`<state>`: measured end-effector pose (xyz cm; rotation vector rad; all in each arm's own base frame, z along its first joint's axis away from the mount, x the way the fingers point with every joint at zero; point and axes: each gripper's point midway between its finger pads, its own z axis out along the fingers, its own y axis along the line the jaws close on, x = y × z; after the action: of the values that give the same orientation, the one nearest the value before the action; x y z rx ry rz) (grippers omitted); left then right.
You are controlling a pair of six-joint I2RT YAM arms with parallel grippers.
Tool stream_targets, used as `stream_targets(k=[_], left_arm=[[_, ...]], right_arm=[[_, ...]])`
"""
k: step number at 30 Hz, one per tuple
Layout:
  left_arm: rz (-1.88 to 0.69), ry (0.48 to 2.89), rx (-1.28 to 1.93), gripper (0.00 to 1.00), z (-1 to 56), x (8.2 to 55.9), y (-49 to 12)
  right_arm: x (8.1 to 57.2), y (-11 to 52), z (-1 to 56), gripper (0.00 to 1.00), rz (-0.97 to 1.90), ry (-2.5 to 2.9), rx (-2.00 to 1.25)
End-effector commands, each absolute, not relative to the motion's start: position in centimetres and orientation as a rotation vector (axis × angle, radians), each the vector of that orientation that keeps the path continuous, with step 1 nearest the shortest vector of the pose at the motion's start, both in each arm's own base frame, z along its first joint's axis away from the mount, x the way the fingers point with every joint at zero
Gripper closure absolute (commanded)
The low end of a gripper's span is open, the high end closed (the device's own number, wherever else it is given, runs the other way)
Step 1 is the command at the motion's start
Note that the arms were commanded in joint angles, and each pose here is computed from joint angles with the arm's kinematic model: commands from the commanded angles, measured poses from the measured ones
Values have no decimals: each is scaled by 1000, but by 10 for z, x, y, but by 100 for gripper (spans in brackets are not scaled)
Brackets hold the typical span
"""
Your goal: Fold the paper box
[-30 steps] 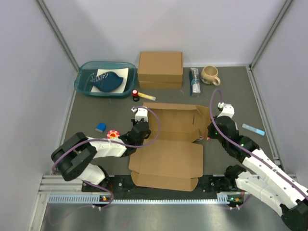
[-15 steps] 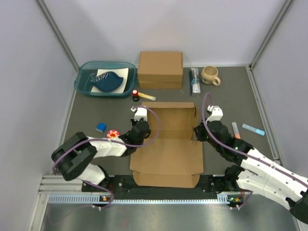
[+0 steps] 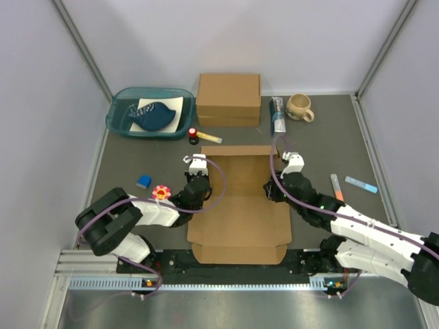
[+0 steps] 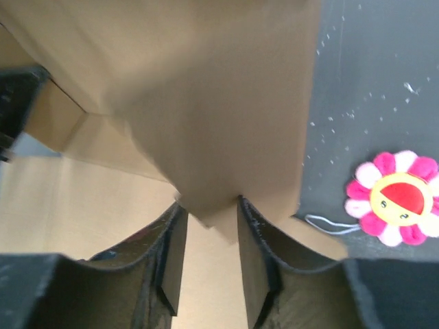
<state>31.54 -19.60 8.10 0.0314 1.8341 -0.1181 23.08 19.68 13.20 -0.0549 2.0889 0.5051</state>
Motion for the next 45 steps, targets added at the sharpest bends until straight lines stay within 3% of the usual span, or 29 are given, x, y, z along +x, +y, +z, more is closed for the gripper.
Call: stream_targets(k=[1, 13, 25, 29, 34, 39, 45], left_arm=[[-185, 1832, 104, 100, 78, 307, -210], [-154, 1836, 96, 100, 77, 306, -205], [-133, 1846, 98, 100, 74, 306, -202], [-133, 1846, 98, 100, 74, 307, -202], [-137, 1846, 93, 100, 75, 307, -202], [-140, 1845, 96, 100, 75, 306, -202], [-149, 1843, 95, 100, 76, 305, -202]], right_arm=[[222, 189, 106, 59, 434, 2167, -89], [223, 176, 132, 45, 384, 2126, -91], [205, 155, 221, 32, 530, 1890, -92], [207, 116, 242, 32, 431, 1822, 85], [211, 74, 224, 41, 250, 1834, 305], [218, 48, 197, 42, 185, 1851, 499], [236, 57, 157, 45, 268, 1980, 546]])
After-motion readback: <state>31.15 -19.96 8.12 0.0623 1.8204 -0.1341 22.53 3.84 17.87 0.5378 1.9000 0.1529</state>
